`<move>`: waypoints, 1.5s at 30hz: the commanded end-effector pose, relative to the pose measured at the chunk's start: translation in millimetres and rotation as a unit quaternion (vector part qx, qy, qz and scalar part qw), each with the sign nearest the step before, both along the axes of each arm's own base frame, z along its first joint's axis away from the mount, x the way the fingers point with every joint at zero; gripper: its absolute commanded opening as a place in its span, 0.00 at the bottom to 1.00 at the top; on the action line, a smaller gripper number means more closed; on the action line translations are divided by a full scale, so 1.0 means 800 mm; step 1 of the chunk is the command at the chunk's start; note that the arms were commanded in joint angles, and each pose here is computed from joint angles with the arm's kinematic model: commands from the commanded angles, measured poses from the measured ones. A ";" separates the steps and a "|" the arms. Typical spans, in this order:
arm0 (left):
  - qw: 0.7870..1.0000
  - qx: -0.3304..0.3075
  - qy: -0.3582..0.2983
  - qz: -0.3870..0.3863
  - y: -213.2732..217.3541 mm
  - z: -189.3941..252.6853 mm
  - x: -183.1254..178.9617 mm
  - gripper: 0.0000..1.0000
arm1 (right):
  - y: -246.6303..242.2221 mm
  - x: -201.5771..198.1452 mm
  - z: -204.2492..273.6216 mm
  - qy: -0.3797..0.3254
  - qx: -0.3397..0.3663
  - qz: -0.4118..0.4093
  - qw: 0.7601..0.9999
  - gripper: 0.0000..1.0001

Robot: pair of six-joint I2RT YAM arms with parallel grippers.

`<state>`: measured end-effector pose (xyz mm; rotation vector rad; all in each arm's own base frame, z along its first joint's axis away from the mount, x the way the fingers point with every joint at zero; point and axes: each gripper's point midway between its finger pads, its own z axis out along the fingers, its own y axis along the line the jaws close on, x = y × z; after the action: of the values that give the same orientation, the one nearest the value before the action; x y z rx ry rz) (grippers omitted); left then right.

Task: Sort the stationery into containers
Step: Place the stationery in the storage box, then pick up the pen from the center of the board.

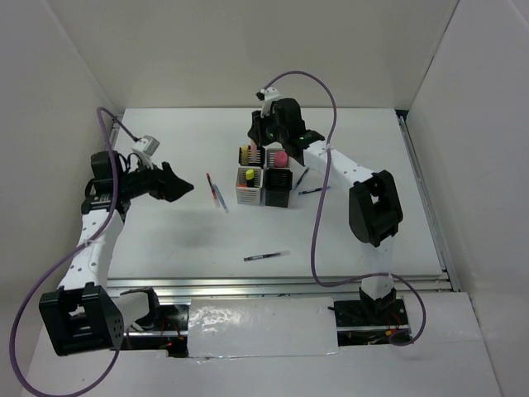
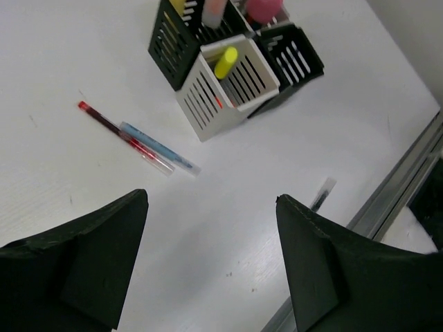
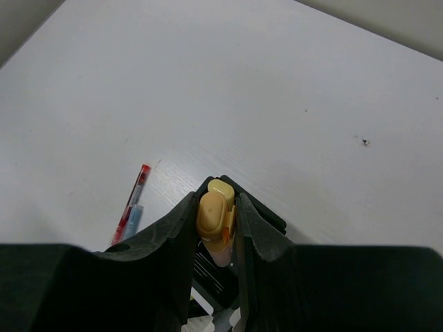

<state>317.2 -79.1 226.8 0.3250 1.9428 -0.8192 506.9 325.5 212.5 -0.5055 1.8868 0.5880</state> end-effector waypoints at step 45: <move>0.799 0.404 0.000 -0.445 -0.288 -0.233 -0.150 0.54 | -0.328 -0.298 0.074 0.086 0.073 -0.156 0.981 0.53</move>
<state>203.0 -298.4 41.2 1.8715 2.0108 -0.4018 272.0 63.5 274.5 -0.1059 1.9986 0.5189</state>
